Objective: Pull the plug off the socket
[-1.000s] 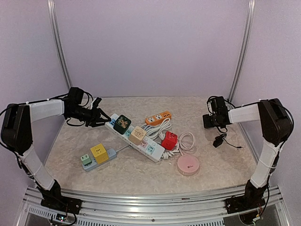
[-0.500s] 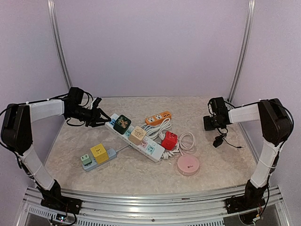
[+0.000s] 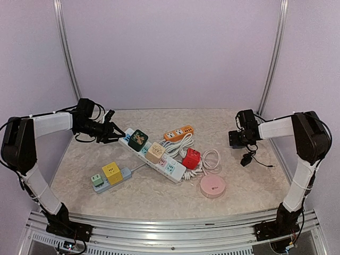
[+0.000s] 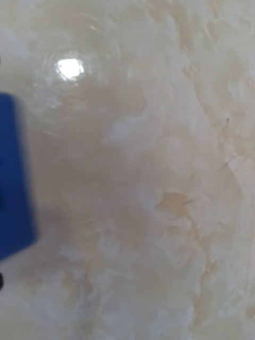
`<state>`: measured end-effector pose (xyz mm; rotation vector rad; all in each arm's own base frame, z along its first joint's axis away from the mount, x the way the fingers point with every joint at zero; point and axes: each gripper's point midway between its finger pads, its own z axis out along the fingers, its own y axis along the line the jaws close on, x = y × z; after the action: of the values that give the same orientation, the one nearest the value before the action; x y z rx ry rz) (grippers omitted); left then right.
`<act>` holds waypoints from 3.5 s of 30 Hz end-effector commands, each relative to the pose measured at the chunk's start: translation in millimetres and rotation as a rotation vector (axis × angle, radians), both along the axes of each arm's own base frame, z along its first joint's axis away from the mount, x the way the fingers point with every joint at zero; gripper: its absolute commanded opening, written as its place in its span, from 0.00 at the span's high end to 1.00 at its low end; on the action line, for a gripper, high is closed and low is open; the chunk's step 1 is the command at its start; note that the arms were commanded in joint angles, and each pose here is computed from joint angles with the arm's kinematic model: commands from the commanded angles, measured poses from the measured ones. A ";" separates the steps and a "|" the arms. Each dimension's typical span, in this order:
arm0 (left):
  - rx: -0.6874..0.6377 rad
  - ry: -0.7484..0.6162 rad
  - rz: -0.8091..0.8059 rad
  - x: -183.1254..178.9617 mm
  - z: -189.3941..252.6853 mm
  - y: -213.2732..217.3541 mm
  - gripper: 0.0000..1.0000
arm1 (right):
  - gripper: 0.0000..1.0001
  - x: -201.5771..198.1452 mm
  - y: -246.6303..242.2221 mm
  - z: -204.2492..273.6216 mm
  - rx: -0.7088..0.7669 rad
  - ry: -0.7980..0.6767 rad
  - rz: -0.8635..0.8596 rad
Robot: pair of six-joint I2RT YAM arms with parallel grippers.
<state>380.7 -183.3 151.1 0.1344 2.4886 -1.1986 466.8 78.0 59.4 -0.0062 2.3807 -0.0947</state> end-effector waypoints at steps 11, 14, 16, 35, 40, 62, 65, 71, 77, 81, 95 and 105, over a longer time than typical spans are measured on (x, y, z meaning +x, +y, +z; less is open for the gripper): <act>0.102 -0.111 0.018 10.7 2.4 10.5 0.92 | 0.00 -10.9 -11.3 30.1 -0.004 -0.028 -0.010; 0.102 -0.112 0.018 10.6 2.8 10.4 0.92 | 0.00 -15.7 -8.4 52.0 0.014 -0.061 0.010; 0.102 -0.113 0.019 10.9 2.9 10.4 0.92 | 0.01 -19.7 5.2 73.1 0.050 -0.099 0.082; 0.072 -0.116 -0.004 6.5 7.9 2.0 0.92 | 0.01 -158.4 273.3 196.2 0.182 -0.422 0.999; 0.068 -0.121 -0.011 4.6 11.0 -1.0 0.92 | 0.01 -175.4 315.0 190.7 0.214 -0.432 1.091; 0.056 -0.128 -0.027 1.7 14.3 -6.9 0.92 | 0.01 -169.7 387.2 102.9 0.091 -0.302 1.166; 0.058 -0.130 -0.027 1.9 14.2 -6.8 0.92 | 0.01 -169.0 391.1 98.2 0.085 -0.292 1.168; 0.055 -0.133 -0.027 2.1 15.7 -6.8 0.92 | 0.03 -167.1 396.3 85.0 0.075 -0.255 1.162; 0.055 -0.136 -0.028 1.7 16.7 -7.0 0.92 | 0.11 -164.2 399.2 78.9 0.076 -0.235 1.149; 0.054 -0.133 -0.029 1.7 15.7 -7.2 0.92 | 0.21 -165.2 402.4 78.7 0.092 -0.230 1.154; 0.051 -0.132 -0.033 1.8 15.5 -7.9 0.92 | 0.80 -166.6 401.8 73.7 0.095 -0.208 1.152; 0.049 -0.133 -0.036 1.8 15.4 -8.3 0.92 | 1.00 -167.8 402.1 80.1 0.124 -0.212 1.177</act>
<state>377.4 -191.8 161.0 0.1785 2.4637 -1.1888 303.8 475.4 140.6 -1.2038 1.8336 0.5334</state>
